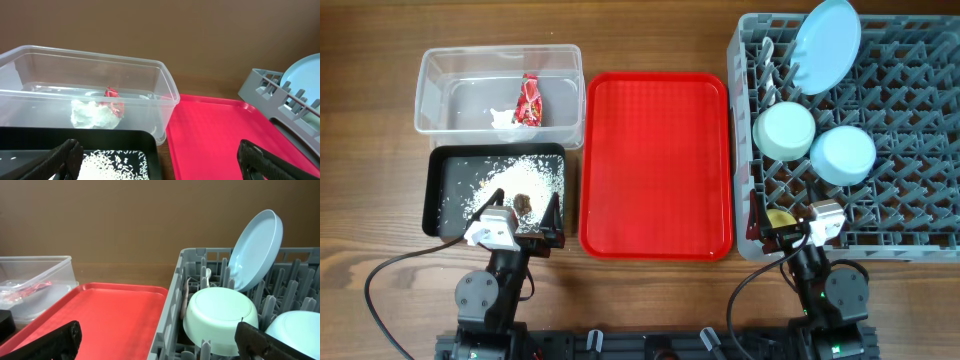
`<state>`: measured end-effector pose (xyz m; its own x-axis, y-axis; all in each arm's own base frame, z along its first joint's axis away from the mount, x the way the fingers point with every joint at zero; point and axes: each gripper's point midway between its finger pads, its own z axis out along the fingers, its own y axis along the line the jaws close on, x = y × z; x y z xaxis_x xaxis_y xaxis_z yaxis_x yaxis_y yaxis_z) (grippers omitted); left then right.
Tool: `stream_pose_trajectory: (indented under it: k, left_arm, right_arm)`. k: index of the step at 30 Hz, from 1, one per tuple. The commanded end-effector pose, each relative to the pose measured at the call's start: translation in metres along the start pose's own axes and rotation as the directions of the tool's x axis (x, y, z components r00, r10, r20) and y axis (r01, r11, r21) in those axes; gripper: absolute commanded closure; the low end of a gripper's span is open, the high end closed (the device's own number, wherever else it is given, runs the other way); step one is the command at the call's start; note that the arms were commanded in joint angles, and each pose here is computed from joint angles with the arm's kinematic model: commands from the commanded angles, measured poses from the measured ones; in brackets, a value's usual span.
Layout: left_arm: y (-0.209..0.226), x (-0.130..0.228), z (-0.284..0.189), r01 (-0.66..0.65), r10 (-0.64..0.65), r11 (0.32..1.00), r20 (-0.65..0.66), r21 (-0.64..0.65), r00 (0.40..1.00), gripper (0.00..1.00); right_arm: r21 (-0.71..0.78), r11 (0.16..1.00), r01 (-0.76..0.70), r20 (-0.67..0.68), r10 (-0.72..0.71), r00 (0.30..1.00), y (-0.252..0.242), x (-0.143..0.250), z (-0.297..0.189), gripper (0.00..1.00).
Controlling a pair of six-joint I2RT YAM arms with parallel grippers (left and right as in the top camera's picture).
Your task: Sort waste into correct bins and load items into the dishwasher rack
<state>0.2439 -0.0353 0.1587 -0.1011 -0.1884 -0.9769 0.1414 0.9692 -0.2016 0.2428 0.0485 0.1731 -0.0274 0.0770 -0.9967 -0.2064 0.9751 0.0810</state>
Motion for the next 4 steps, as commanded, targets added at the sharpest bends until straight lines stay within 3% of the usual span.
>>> stream_pose_trajectory:
  k: [1,4]
  left_arm:
    - [0.0006,0.0017,-0.0001,-0.019,0.019,1.0,-0.003,0.002,1.0,0.0]
    - [0.0006,0.0017,-0.0001,-0.019,0.019,1.0,-0.003,0.002,1.0,0.0]
  right_arm:
    - [0.012,1.0,0.0,0.019,0.0,1.0,-0.002,-0.0035,-0.0008,0.0]
    - [0.012,1.0,0.0,0.019,0.0,1.0,-0.002,-0.0035,-0.0008,0.0]
